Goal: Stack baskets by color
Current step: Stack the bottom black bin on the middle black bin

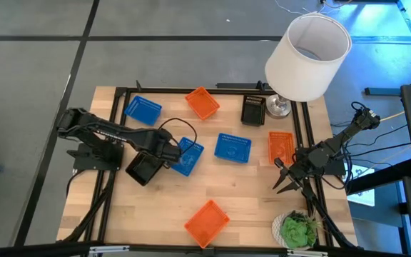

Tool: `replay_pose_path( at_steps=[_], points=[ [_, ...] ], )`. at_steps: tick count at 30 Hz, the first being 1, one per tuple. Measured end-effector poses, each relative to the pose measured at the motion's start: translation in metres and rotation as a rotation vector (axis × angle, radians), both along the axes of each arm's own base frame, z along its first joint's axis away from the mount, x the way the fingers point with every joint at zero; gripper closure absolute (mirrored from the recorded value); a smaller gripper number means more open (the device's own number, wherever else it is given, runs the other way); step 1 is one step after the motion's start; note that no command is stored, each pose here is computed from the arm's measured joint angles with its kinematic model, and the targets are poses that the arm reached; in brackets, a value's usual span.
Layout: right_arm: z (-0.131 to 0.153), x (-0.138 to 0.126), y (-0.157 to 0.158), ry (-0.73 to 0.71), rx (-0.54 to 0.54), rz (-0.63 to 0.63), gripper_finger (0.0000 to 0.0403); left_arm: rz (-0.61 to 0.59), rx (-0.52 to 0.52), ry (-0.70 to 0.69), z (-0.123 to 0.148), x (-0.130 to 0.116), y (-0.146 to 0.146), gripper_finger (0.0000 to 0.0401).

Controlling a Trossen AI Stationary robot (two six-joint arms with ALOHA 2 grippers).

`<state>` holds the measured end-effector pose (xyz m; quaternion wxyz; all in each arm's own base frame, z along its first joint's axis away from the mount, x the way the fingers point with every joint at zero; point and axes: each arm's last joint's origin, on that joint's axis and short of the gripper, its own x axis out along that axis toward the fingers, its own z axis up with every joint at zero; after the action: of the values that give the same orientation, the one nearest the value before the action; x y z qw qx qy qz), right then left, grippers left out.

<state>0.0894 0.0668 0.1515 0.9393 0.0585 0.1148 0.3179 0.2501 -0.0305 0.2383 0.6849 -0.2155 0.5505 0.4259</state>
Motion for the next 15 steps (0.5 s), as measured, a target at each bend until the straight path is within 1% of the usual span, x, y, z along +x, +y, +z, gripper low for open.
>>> replay_pose_path(
  at_steps=[3,9,15],
  points=[
    [0.0,0.0,0.0,0.0,0.0,0.0,0.0309,0.006,0.033,0.006,-0.006,0.001,0.002,0.0337],
    [0.0,0.0,0.0,0.0,0.0,0.0,0.0309,0.057,0.019,-0.025,-0.025,-0.002,0.004,0.0337],
    [0.0,0.0,0.0,0.0,0.0,0.001,0.0309,0.056,0.024,-0.059,-0.041,-0.003,0.003,0.0337]
  ],
)
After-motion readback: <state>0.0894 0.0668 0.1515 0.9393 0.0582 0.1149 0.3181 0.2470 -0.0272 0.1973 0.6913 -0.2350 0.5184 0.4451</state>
